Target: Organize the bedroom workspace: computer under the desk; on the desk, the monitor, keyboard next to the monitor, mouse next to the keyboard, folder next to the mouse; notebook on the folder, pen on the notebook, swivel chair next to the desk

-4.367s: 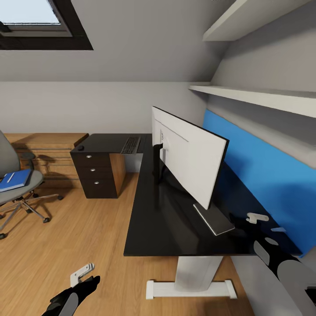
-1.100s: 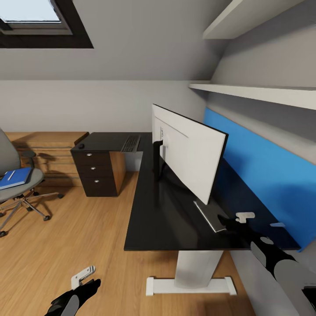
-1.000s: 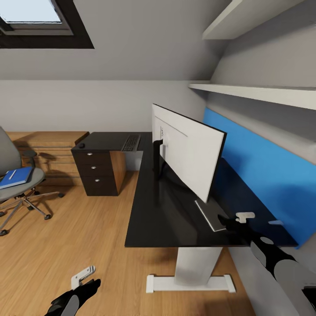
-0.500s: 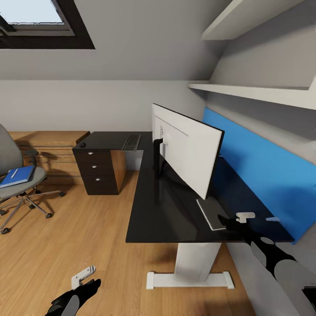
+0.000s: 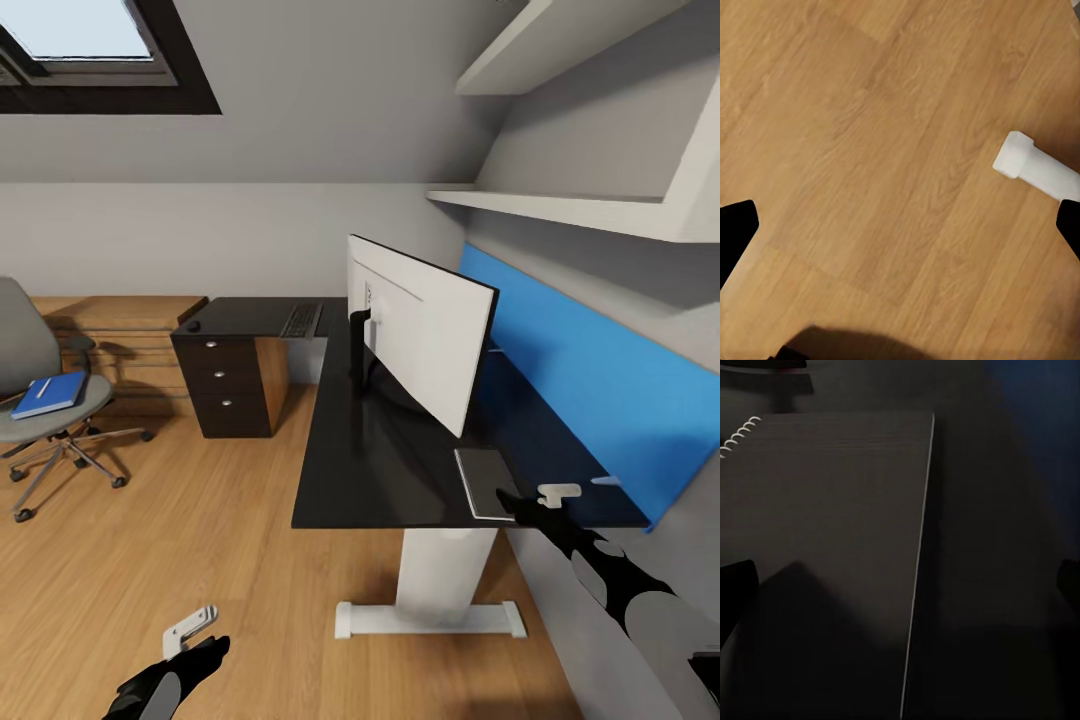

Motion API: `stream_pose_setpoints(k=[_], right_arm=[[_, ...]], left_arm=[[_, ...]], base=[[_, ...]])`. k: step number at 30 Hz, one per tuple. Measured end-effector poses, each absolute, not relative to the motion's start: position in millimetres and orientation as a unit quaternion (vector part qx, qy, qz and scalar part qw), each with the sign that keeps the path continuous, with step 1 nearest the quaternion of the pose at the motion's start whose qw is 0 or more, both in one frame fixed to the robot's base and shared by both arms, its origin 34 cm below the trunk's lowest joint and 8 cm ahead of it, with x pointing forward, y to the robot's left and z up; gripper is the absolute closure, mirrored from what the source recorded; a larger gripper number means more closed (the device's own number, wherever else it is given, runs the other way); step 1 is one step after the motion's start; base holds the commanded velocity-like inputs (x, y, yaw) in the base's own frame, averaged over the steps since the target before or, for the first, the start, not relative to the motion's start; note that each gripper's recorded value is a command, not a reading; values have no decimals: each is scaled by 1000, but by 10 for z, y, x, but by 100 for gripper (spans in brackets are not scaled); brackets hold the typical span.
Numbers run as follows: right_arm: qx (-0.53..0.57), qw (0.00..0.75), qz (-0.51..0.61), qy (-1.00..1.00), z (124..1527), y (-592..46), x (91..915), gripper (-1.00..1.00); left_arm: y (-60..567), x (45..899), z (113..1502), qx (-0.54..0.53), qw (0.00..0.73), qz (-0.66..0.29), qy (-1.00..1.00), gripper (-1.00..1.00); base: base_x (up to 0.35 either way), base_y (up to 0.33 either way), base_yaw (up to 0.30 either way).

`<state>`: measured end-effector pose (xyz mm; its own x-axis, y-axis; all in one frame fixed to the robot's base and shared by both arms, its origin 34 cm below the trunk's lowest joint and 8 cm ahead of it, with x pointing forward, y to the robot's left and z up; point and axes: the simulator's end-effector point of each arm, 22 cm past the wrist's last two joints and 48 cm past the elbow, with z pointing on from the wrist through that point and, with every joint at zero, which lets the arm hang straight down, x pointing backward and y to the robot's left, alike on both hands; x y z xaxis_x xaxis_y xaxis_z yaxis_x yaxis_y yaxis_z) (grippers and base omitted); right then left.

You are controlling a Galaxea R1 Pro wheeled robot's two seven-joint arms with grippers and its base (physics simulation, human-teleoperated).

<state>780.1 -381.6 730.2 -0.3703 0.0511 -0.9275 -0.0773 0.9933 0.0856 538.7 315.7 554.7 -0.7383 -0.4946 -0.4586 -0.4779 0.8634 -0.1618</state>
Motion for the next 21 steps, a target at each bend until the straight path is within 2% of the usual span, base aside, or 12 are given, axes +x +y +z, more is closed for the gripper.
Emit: stream_pose_setpoints(k=[5, 12, 21], right_arm=[[-8, 561, 57, 826, 7301, -3815, 7801, -100], [-8, 561, 58, 826, 7300, -3813, 7803, -100], [-8, 561, 57, 826, 7302, -3816, 7800, -100]], left_arm=[[3157, 5388, 5546, -261, 251, -17, 932, -100], [3157, 5388, 5544, -261, 250, -17, 932, -100], [3157, 5387, 5547, -261, 251, -17, 932, -100]], base=[[-71, 0, 0], [-211, 0, 0], [-37, 0, 0]])
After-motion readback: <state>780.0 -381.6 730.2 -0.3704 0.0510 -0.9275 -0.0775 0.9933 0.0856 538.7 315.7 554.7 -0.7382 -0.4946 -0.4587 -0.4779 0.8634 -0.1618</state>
